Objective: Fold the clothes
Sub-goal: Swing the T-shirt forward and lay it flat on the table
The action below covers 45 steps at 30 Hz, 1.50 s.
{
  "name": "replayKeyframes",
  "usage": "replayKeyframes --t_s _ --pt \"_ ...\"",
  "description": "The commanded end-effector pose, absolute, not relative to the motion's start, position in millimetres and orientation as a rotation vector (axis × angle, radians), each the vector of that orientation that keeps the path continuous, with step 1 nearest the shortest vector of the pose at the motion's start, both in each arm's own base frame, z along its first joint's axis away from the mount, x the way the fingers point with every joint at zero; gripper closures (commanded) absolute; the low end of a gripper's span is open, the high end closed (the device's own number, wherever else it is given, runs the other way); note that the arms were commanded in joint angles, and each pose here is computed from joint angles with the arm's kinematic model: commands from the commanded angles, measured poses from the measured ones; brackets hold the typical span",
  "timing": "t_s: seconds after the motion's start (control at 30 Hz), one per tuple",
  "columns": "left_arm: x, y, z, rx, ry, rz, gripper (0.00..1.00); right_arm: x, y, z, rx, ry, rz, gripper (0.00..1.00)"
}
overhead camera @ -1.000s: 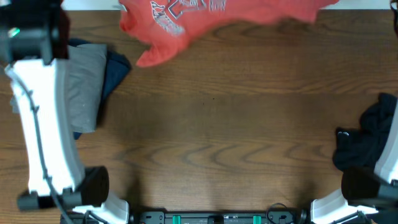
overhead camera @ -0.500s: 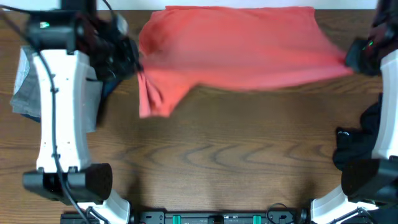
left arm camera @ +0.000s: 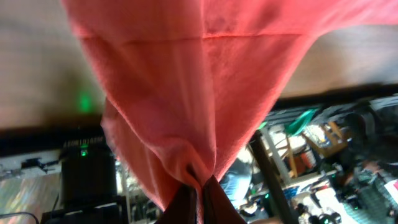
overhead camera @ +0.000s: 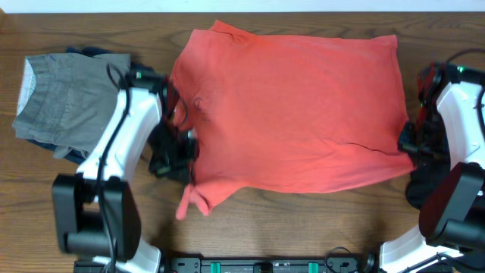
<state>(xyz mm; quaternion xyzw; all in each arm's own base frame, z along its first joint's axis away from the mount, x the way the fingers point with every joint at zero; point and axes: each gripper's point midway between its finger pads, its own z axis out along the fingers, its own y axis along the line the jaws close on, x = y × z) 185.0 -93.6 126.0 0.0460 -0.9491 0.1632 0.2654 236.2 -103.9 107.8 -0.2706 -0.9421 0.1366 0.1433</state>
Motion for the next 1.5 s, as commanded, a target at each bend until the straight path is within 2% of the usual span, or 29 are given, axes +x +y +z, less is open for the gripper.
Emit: replayKeyframes --t_s 0.0,0.13,0.23,0.33,0.47,0.7,1.13,1.47 --pt "155 -83 124 0.13 -2.599 0.395 0.94 216 -109 99 -0.855 -2.656 0.426 0.99" --pt "141 -78 118 0.204 -2.68 0.376 0.94 205 -103 89 -0.88 -2.656 0.381 0.99" --pt "148 -79 119 0.216 -2.78 0.413 0.95 202 -103 88 -0.908 -2.678 0.369 0.99" --pt "169 -81 122 0.269 -2.901 0.463 0.94 211 -105 87 -0.938 -2.724 0.36 0.99" --pt "215 -87 125 0.289 -3.084 0.561 0.94 244 -106 78 -1.01 -2.844 0.288 0.99" --pt "267 -67 115 0.576 -3.186 0.547 0.94 296 -125 78 -1.143 -3.041 0.282 0.99" --pt "314 -37 79 0.778 -3.168 0.571 0.94 324 -139 73 -1.216 -3.122 0.279 0.99" --pt "345 -39 90 0.783 -3.244 0.756 0.94 335 -136 45 -1.162 -3.112 0.221 0.99"
